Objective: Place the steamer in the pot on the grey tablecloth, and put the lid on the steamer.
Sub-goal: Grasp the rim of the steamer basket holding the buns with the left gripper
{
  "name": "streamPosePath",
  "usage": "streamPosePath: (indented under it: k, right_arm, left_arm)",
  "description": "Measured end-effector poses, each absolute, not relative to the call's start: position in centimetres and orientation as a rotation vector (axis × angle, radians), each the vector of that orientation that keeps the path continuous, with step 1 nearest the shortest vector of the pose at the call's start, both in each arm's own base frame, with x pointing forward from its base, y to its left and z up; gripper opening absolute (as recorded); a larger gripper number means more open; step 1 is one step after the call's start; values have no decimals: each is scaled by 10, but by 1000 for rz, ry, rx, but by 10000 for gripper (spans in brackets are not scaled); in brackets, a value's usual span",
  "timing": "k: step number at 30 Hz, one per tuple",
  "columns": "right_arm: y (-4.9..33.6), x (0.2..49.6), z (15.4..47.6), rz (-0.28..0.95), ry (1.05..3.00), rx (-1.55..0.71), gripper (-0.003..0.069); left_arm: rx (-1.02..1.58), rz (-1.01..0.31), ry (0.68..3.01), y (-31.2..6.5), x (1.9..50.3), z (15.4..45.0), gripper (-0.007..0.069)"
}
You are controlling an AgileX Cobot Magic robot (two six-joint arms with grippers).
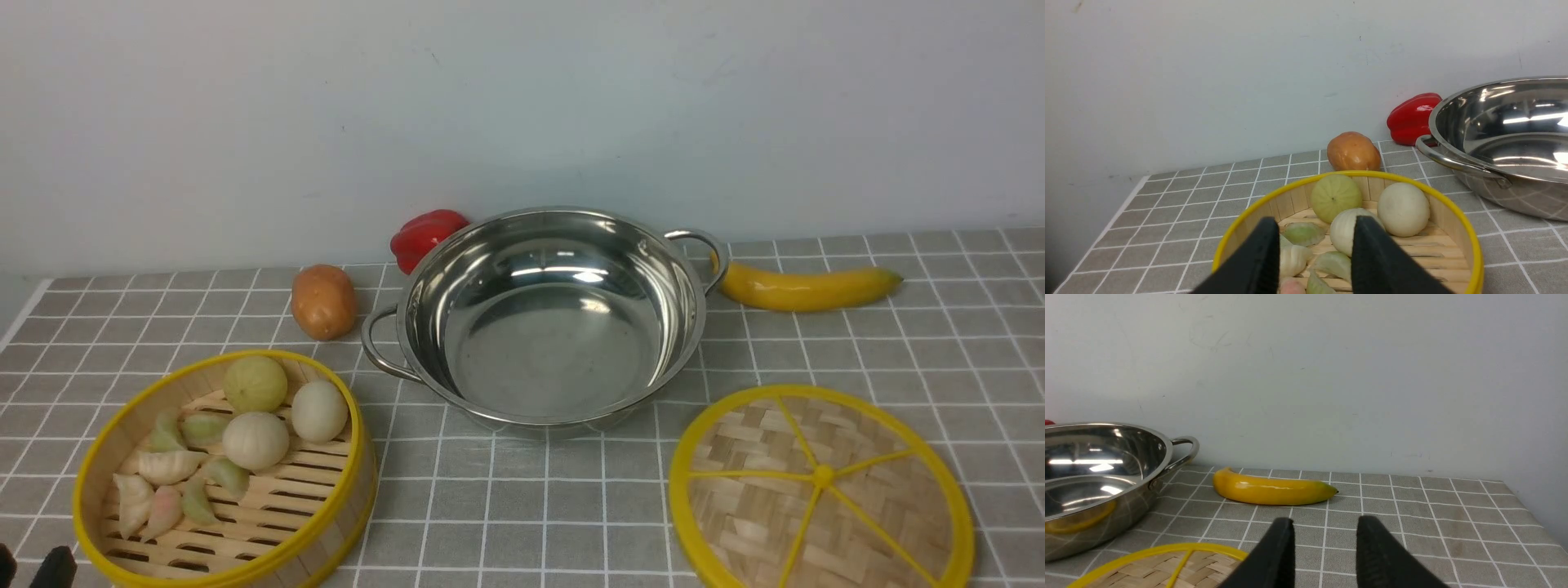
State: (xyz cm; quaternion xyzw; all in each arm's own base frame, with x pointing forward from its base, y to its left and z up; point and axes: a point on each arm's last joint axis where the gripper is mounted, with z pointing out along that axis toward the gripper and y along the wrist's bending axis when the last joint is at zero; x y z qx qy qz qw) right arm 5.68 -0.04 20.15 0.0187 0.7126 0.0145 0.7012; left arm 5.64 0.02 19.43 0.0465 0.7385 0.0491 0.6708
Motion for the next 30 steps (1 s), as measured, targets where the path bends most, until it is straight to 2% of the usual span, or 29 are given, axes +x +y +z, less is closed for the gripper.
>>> streamPosePath:
  k: [22, 24, 26, 28, 30]
  right_arm:
    - [0, 57, 202, 38, 1587, 46, 240]
    - [0, 57, 202, 101, 1575, 103, 240]
    - [0, 57, 204, 198, 1550, 190, 240]
    - [1, 57, 207, 396, 1497, 370, 240]
    - [1, 57, 208, 529, 1459, 493, 240]
  left_arm:
    - [110, 116, 1664, 0, 56, 194, 243]
    - [93, 97, 1663, 0, 56, 194, 243]
    - [9, 6, 1659, -1, 56, 195, 243]
    - [-155, -175, 1648, -3, 57, 195, 243]
    - [-331, -370, 1625, -5, 57, 196, 243]
